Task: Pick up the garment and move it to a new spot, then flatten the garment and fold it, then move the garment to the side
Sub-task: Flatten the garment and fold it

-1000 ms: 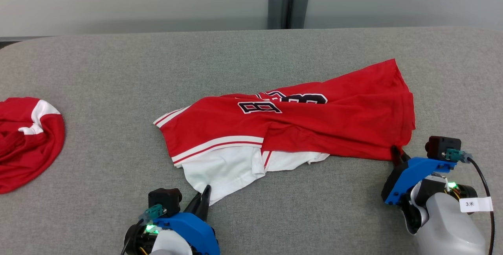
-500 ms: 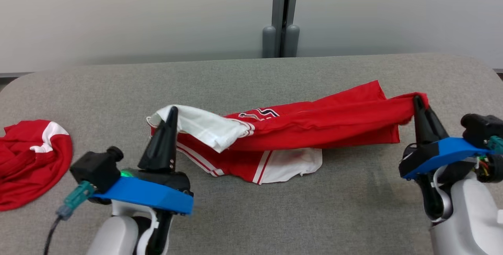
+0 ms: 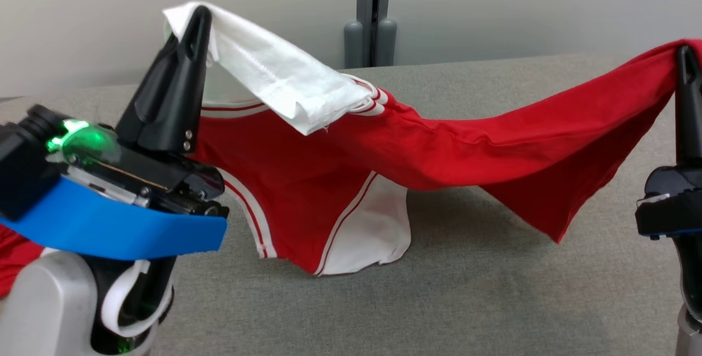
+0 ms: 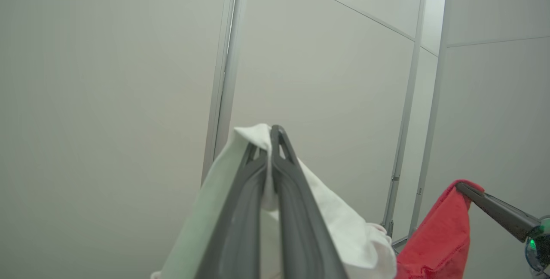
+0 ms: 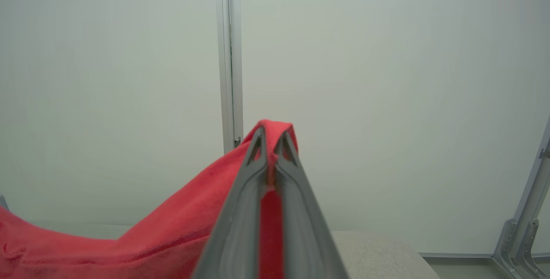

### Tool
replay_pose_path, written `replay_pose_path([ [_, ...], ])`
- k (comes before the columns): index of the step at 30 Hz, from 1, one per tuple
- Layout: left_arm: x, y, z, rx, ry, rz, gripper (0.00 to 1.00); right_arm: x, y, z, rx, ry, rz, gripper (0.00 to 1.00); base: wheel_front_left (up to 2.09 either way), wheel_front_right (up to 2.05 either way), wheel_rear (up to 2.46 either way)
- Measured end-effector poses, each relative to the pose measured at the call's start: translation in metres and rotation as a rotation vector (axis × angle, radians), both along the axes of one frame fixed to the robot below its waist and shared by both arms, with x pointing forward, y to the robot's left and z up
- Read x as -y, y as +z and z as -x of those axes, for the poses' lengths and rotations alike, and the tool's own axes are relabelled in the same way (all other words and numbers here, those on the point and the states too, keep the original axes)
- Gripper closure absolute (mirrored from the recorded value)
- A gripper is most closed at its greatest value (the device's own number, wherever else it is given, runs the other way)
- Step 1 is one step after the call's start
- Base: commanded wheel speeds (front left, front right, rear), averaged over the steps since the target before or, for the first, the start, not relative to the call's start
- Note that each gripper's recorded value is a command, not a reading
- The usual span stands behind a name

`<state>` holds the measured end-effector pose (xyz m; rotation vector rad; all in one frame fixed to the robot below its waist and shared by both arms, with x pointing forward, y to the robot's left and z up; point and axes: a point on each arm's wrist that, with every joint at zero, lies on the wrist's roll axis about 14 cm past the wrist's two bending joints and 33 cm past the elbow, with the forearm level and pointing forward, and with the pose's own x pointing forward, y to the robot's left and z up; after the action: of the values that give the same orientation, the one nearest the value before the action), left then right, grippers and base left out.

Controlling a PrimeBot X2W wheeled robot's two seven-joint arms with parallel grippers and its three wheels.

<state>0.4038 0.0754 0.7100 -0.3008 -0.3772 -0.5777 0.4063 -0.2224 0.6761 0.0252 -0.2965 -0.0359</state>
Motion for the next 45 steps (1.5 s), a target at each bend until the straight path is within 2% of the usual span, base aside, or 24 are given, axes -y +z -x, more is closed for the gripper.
replay_pose_path([
  [4,0.005,0.009,-0.019,0.024,-0.014,-0.075,1.00,0.000,0.003,-0.014,-0.030,-0.007,0.025,1.00,0.00,0.00,0.00],
  [6,0.008,0.008,-0.035,0.009,-0.028,-0.071,1.00,0.002,-0.007,-0.030,-0.075,-0.002,0.021,1.00,0.00,0.00,0.00],
  [14,0.003,-0.029,-0.139,-0.090,0.021,-0.167,1.00,0.004,-0.055,-0.124,-0.240,0.058,0.027,1.00,0.00,0.00,0.00],
  [18,-0.011,-0.029,-0.189,-0.041,0.113,-0.255,1.00,0.009,-0.046,-0.171,-0.189,0.052,0.054,1.00,0.00,0.00,0.00],
  [20,-0.015,-0.027,-0.208,-0.036,0.139,-0.248,1.00,0.006,-0.041,-0.189,-0.163,0.050,0.142,1.00,0.00,0.00,0.00],
  [22,-0.016,-0.021,-0.220,0.003,0.168,-0.290,1.00,0.005,-0.034,-0.202,-0.132,0.045,0.226,1.00,0.00,0.00,0.00],
  [28,-0.019,0.048,-0.227,0.261,0.261,-0.330,1.00,0.009,0.049,-0.209,0.160,0.009,0.297,1.00,0.00,0.00,0.00],
  [31,-0.018,0.060,-0.226,0.323,0.275,-0.340,1.00,0.016,0.053,-0.210,0.194,-0.006,0.295,1.00,0.00,0.00,0.00],
  [35,-0.008,0.022,-0.232,0.277,0.236,-0.386,1.00,0.020,0.011,-0.221,0.097,0.000,0.282,1.00,0.00,0.00,0.00],
  [36,-0.006,-0.020,-0.234,0.200,0.207,-0.408,1.00,0.022,-0.030,-0.222,0.011,0.007,0.262,1.00,0.00,0.00,0.00],
  [38,-0.004,-0.063,-0.230,0.112,0.176,-0.415,1.00,0.021,-0.075,-0.219,-0.089,0.019,0.238,1.00,0.00,0.00,0.00],
  [41,-0.003,-0.123,-0.213,-0.029,0.135,-0.385,1.00,0.019,-0.132,-0.207,-0.222,0.033,0.188,1.00,0.00,0.00,0.00],
  [45,-0.010,-0.188,-0.172,-0.214,0.120,-0.322,1.00,0.011,-0.183,-0.185,-0.348,0.052,0.114,1.00,0.00,0.00,0.00],
])
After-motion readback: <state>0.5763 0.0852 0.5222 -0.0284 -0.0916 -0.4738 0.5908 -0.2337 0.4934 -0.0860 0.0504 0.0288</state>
